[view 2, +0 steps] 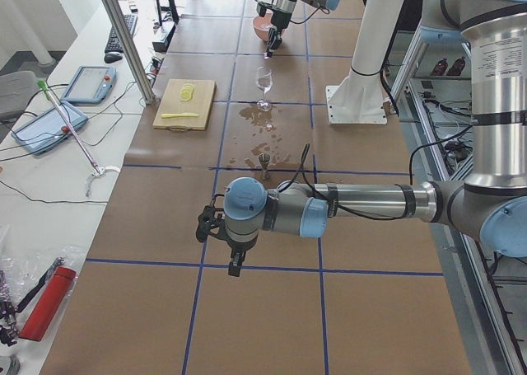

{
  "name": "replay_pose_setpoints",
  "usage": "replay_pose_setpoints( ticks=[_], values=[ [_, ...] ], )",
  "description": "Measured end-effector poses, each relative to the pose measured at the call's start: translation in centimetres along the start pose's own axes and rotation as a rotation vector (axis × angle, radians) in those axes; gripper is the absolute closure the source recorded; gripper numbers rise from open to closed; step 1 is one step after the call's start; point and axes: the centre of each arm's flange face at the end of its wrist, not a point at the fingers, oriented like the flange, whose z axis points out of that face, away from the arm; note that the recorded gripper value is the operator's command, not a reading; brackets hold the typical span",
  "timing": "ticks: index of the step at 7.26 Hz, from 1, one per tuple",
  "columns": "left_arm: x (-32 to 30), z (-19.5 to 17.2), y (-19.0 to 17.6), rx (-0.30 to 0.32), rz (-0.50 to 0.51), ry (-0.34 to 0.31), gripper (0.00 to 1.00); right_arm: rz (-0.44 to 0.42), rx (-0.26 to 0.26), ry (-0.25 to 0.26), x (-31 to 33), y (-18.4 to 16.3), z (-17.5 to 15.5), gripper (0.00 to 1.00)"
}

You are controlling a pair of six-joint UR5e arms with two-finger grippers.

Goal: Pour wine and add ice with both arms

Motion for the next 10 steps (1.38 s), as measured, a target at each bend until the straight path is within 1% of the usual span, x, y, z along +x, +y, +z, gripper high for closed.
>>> replay_pose_setpoints(
  ticks=[2, 5, 6, 7, 10],
  values=[
    [-0.1, 0.1, 0.1, -0.002, -0.002, 0.000, 0.00, -0.006, -0.003, 0.044, -1.3, 0.0, 1.3, 1.00],
    [-0.2, 0.2, 0.2, -0.004, -0.003, -0.001, 0.00, -0.009, -0.012, 0.081, -1.9, -0.1, 2.9, 1.00],
    [-0.2, 0.2, 0.2, -0.004, -0.004, -0.001, 0.00, -0.013, -0.010, 0.092, -2.0, 0.1, 3.2, 0.65],
    [-0.2, 0.2, 0.2, -0.005, -0.004, -0.001, 0.00, -0.017, -0.007, 0.101, -2.1, 0.4, 3.4, 0.02],
    [-0.3, 0.3, 0.3, -0.006, -0.005, -0.001, 0.00, -0.022, -0.009, 0.117, -2.3, 0.6, 3.4, 0.00]
  ],
)
